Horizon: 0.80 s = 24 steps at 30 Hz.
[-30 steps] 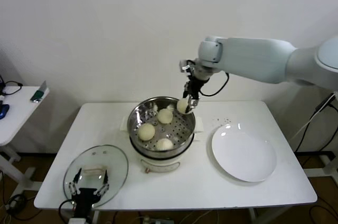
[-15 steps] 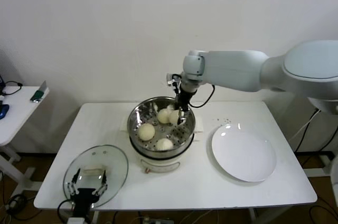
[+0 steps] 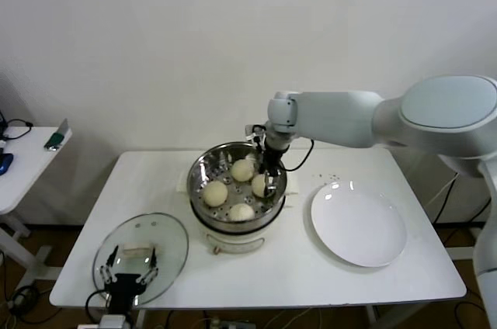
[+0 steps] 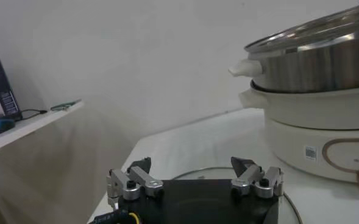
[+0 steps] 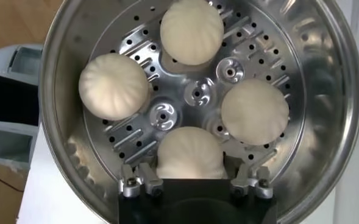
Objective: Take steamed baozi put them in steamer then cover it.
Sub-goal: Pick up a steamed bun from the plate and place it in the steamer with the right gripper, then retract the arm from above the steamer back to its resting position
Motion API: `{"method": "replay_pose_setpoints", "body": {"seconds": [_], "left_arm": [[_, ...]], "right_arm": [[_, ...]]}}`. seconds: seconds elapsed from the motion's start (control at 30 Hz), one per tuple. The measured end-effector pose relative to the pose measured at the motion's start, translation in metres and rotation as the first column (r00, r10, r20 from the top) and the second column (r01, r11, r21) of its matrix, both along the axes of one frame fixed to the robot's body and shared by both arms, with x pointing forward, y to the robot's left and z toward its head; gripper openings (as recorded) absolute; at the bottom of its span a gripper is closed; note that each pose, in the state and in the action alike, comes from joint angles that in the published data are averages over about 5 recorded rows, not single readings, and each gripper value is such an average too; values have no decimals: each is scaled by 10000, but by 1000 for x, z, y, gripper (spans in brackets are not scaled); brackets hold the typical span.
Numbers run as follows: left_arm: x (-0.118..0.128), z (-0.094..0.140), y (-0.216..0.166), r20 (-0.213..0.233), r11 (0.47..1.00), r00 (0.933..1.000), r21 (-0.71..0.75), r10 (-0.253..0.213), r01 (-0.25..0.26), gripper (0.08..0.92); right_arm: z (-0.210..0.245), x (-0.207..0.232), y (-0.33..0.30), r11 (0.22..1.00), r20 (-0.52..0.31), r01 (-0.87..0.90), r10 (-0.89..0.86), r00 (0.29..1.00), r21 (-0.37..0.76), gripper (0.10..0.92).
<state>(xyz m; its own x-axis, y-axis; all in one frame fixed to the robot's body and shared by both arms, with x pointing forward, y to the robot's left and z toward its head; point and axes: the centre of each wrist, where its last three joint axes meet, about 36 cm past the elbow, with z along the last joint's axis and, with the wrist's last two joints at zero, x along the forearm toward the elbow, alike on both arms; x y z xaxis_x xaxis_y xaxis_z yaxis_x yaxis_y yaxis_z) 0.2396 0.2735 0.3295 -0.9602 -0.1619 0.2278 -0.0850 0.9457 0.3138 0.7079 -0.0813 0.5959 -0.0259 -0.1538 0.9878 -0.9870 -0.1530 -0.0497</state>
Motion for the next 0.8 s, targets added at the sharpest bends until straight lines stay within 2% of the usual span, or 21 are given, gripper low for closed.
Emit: {"method": "replay_pose_setpoints", "body": {"seconds": [0.13,0.47,0.8], "left_arm": [[2,-1,1,-2,10000,10000,23,8,-8,823],[4,0,4,23,9999,10000,109,9,-9,823],[5,1,11,51,9995,10000,292,72,-73,823]], "right_arm": [[4,0,-2,10000,11,-4,4,10000,37,820],[33,-1,-17,9978,292,9,-28,9996,669,823],[68,-2,-65,9613,1859,-20,-512,9812,2754,823]]}}
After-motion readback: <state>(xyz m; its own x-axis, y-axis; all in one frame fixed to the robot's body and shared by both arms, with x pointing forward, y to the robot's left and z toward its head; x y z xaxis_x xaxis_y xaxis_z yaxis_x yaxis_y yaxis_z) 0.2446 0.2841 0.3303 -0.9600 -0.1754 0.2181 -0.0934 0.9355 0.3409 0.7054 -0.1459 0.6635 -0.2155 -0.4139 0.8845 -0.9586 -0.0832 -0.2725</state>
